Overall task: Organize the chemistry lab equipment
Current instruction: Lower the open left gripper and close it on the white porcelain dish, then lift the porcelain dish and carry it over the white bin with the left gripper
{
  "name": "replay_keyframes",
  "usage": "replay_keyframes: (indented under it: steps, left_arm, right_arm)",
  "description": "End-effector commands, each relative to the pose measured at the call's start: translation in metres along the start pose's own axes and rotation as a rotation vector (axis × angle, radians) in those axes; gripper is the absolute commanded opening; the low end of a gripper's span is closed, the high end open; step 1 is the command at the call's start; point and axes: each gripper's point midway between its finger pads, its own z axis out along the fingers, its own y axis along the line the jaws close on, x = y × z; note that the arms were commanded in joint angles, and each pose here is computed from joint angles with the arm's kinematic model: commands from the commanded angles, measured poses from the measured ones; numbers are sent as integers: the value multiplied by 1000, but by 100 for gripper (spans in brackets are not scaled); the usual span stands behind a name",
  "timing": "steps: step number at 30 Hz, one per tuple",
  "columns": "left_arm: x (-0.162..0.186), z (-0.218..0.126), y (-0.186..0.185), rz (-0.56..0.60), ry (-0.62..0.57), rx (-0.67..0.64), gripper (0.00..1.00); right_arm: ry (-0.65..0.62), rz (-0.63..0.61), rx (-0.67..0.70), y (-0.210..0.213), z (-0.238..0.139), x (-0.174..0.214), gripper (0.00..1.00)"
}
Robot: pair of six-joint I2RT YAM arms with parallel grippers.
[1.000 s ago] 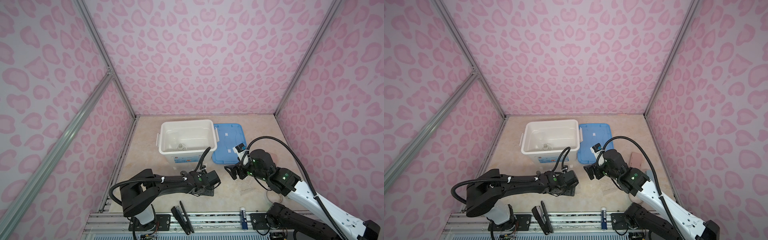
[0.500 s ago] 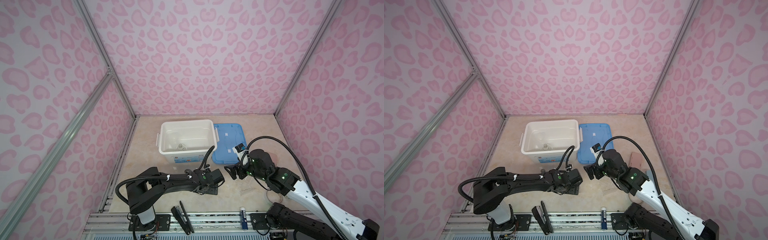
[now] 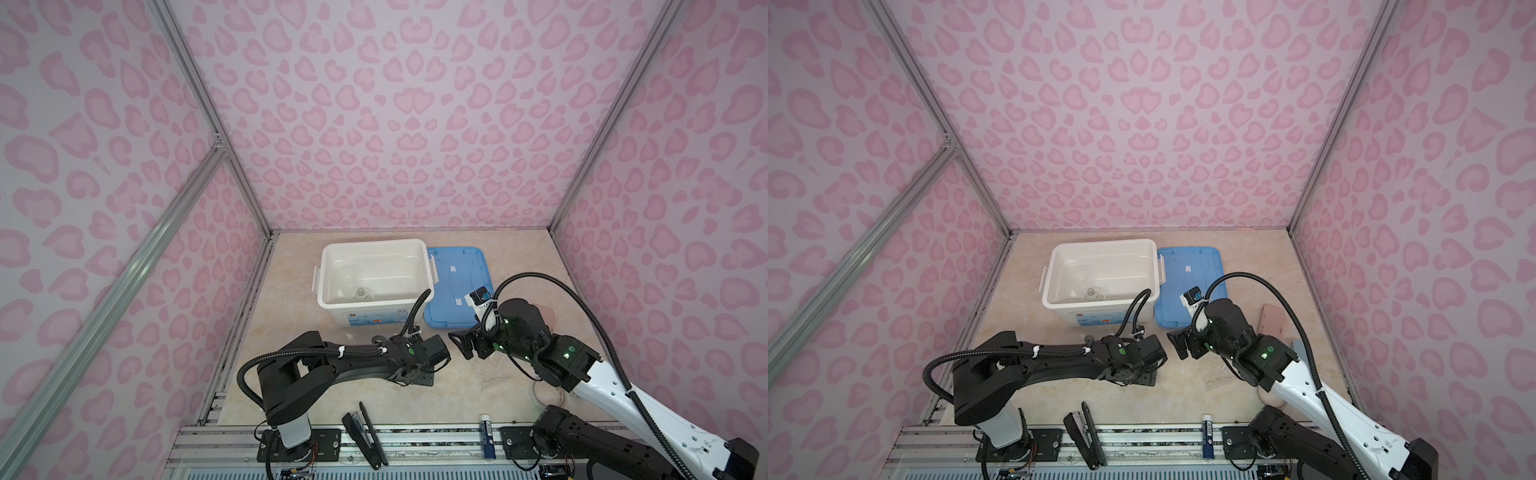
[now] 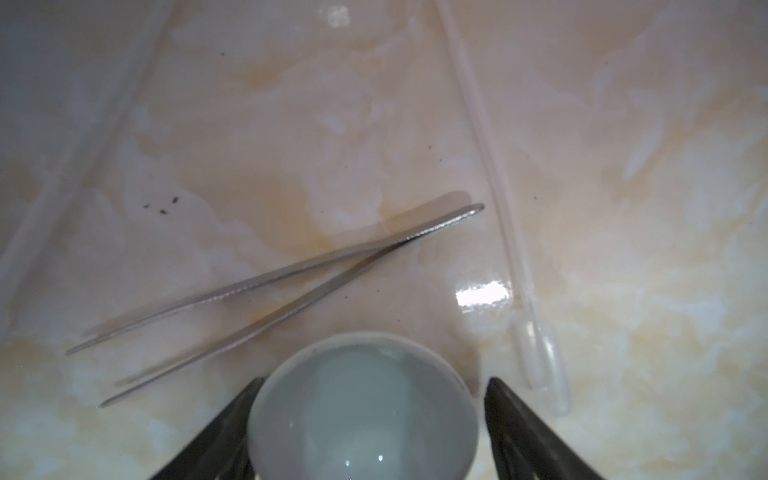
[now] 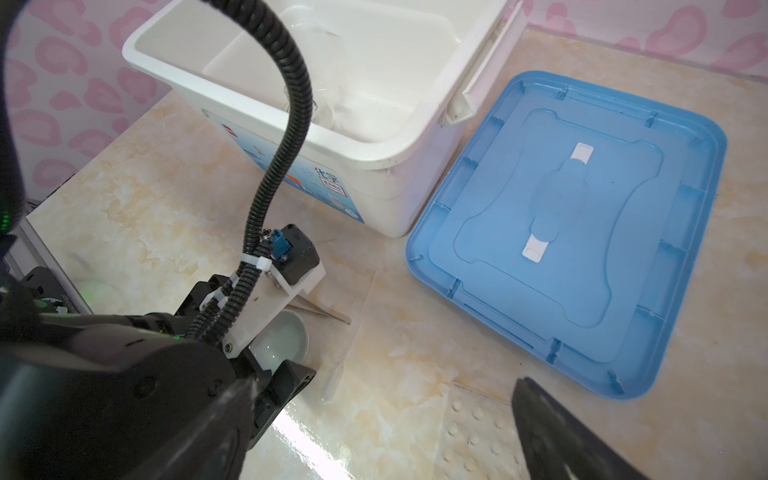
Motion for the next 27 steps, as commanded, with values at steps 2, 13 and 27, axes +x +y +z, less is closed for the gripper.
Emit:
replay_keyframes:
  steps: [2,13,27]
  left_arm:
    - [-1,4,2,14,5,-16,78]
    - [-4,-8,3,8,-20,5,67]
    - [-20,-57,11,6,-96,32,61]
  right_arm:
    - [-4,1,10,-2,1,0,97]
    - [-4,-1,8,-1,3,0,97]
    - [-17,-4,7,-1,2,-4,97]
